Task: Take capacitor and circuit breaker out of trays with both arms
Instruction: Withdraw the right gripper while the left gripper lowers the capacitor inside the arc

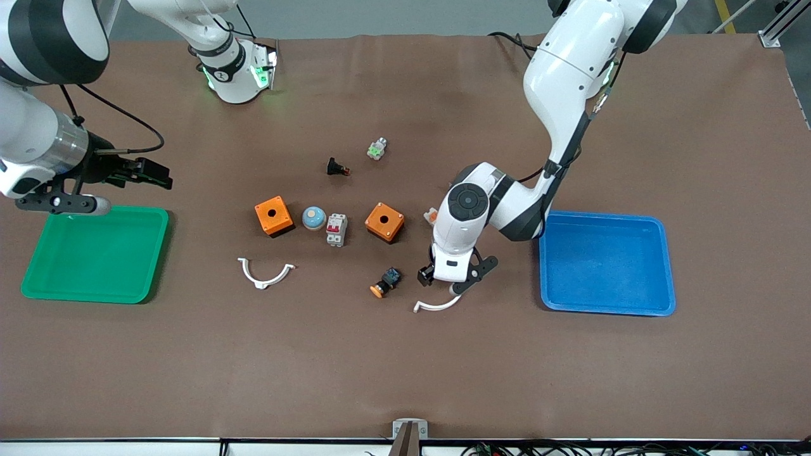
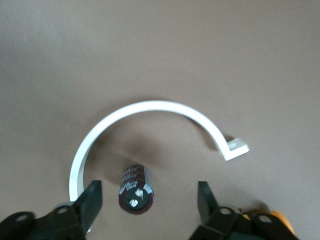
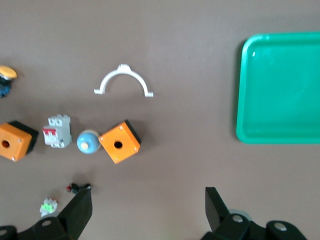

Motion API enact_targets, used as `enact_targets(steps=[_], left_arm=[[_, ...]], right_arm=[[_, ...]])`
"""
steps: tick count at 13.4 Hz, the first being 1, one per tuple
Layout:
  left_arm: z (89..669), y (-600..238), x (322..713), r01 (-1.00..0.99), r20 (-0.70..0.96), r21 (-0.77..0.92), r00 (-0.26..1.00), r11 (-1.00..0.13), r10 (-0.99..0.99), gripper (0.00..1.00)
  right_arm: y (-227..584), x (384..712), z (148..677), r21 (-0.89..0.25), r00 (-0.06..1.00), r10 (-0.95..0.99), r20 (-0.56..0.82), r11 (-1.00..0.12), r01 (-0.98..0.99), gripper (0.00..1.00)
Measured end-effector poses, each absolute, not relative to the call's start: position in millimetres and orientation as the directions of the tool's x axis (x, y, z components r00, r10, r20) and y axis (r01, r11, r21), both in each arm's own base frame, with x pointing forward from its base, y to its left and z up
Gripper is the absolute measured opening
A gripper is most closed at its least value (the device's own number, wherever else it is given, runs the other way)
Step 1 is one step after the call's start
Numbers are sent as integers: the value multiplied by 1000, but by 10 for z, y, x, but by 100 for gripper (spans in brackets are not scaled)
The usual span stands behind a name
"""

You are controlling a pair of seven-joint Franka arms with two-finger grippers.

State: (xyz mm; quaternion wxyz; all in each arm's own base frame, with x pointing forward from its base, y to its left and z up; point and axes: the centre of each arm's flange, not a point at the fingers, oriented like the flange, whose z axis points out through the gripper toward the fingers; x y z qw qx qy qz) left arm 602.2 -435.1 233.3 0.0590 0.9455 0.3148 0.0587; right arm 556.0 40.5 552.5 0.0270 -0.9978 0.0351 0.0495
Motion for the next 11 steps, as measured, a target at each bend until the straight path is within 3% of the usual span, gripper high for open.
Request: enact_targets(steps=[1, 5, 11], left_arm=[[2489, -4279, 6092, 572, 101, 127, 805, -810, 585, 99], [3470, -3605, 6497, 465, 175, 98, 862, -880, 475, 100], [4702, -2476, 6740, 399, 250, 85, 879, -913, 407, 100]], right_arm=[[399, 5590, 5637, -52, 995, -65, -70, -996, -69, 100], [305, 5687, 6125, -63, 997, -67, 35, -996, -65, 100], [207, 5745, 6192, -64, 995, -82, 52, -995, -79, 100]])
